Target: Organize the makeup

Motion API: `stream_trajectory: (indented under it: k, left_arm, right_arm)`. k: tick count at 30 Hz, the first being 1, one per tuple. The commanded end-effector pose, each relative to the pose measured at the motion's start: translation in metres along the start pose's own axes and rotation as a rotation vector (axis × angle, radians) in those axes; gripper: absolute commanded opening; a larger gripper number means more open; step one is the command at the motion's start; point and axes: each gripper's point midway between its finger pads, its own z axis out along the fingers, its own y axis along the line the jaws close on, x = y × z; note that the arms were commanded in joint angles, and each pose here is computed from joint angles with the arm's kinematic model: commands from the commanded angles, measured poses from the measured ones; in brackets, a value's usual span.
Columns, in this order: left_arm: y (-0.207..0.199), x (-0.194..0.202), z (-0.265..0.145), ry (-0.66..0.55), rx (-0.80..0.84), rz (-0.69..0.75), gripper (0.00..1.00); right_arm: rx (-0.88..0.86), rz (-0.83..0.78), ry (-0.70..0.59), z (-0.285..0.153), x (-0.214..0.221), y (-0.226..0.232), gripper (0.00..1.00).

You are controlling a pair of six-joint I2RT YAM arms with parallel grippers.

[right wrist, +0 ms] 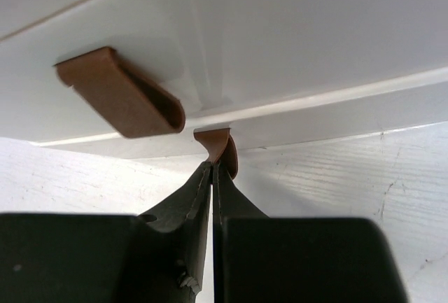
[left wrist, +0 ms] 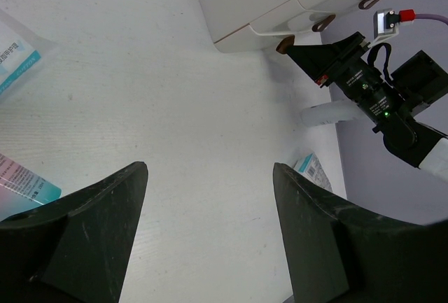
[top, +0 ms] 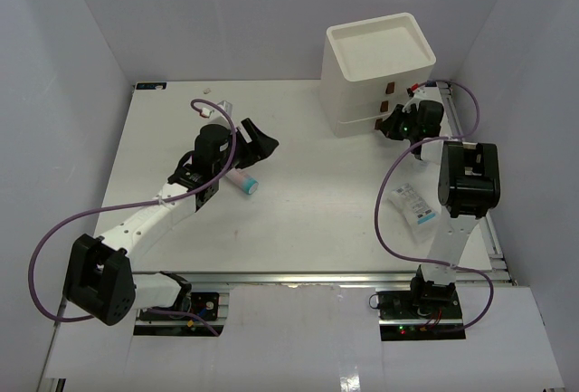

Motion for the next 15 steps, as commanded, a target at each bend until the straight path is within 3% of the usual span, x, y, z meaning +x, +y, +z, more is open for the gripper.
stream_trajectory:
  k: [1,15]
  left_arm:
    - [-0.014,-0.009,-0.01,-0.032,0.051,-0.003,0.83]
    - [-0.014,-0.004,-0.013,-0.037,0.079,-0.008,0.83]
  right_arm:
    - [-0.072,-0.022,-0.013,-0.017,-0.007,0.023,0.08]
    - [-0.08,-0.05,0.066,-0.06,0.029,0.037,0.08]
